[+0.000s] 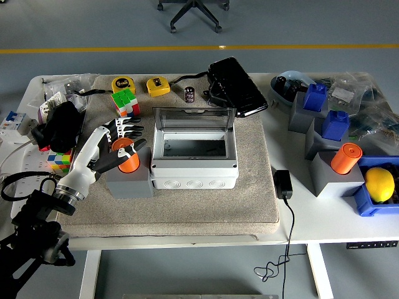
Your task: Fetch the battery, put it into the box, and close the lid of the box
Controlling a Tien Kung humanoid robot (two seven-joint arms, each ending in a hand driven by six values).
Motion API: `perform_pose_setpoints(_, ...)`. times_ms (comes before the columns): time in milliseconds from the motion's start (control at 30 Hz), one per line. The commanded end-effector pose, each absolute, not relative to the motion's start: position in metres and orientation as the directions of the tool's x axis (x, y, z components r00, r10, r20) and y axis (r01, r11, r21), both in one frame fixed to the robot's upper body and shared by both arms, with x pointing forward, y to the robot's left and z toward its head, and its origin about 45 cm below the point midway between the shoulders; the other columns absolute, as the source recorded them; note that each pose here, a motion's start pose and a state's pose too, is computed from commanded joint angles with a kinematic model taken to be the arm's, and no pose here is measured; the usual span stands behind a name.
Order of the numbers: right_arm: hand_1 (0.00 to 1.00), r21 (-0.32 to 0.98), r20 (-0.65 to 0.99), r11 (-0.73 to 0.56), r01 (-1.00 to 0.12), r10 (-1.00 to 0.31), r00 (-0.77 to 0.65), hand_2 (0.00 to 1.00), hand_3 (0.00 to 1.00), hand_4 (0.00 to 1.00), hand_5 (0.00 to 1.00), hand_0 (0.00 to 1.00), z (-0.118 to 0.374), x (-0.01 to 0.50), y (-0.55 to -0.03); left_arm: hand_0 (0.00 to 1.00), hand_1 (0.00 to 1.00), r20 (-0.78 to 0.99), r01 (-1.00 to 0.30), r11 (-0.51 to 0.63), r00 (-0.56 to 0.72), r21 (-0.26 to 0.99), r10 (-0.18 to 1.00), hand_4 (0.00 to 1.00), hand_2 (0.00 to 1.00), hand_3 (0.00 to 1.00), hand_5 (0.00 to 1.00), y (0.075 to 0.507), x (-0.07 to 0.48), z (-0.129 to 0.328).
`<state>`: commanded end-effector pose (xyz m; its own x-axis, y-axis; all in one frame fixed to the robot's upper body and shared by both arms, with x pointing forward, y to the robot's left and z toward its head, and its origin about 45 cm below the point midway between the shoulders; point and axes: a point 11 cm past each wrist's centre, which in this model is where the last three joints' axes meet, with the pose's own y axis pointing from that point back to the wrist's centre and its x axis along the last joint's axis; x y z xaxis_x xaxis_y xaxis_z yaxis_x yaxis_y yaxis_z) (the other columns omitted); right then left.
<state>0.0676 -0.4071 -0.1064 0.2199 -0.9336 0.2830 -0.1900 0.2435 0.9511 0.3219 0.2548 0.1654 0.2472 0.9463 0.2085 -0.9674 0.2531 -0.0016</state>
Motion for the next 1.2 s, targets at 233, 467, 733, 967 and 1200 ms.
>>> perform_pose_setpoints(233,0.698,0.950,0.285,0.245,-0.193,-0.933,0.218,0.698,0.705,0.998,0.602,0.730,-0.106,0.069,-0.408,0.648,0.623,0.206,-0.970,0.241,0.238,0.010,0.949,0.998,0.563,0.565,0.209,0.252,0.325,0.160)
perform_pose_setpoints(467,0.696,0.950,0.283,0.241,-0.197,-0.934,0.219,0.698,0.703,0.998,0.602,0.730,-0.106,0.070,-0.407,0.628,0.553,0.188,-0.968,0.250,0.251,0.027,0.950,0.998,0.523,0.523,0.166,0.245,0.326,0.156)
perform_pose_setpoints(733,0.697,0.951,0.283,0.242,-0.194,-0.933,0.221,0.698,0.704,0.998,0.601,0.730,-0.106,0.069,-0.407,0.551,0.516,0.168,-0.965,0.258,0.260,0.039,0.951,0.998,0.498,0.502,0.142,0.240,0.328,0.153)
perform_pose_setpoints(967,0.697,0.950,0.285,0.243,-0.197,-0.932,0.226,0.698,0.705,0.998,0.601,0.729,-0.106,0.071,-0.408,0.477,0.487,0.120,-0.971,0.233,0.238,0.053,0.964,0.998,0.470,0.476,0.118,0.241,0.333,0.150)
perform_pose_setpoints(1200,0.697,0.950,0.285,0.241,-0.198,-0.930,0.232,0.698,0.706,0.998,0.600,0.727,-0.106,0.071,-0.407,0.278,0.356,0.072,-0.975,0.208,0.214,0.079,0.974,0.927,0.338,0.323,0.031,0.244,0.336,0.146)
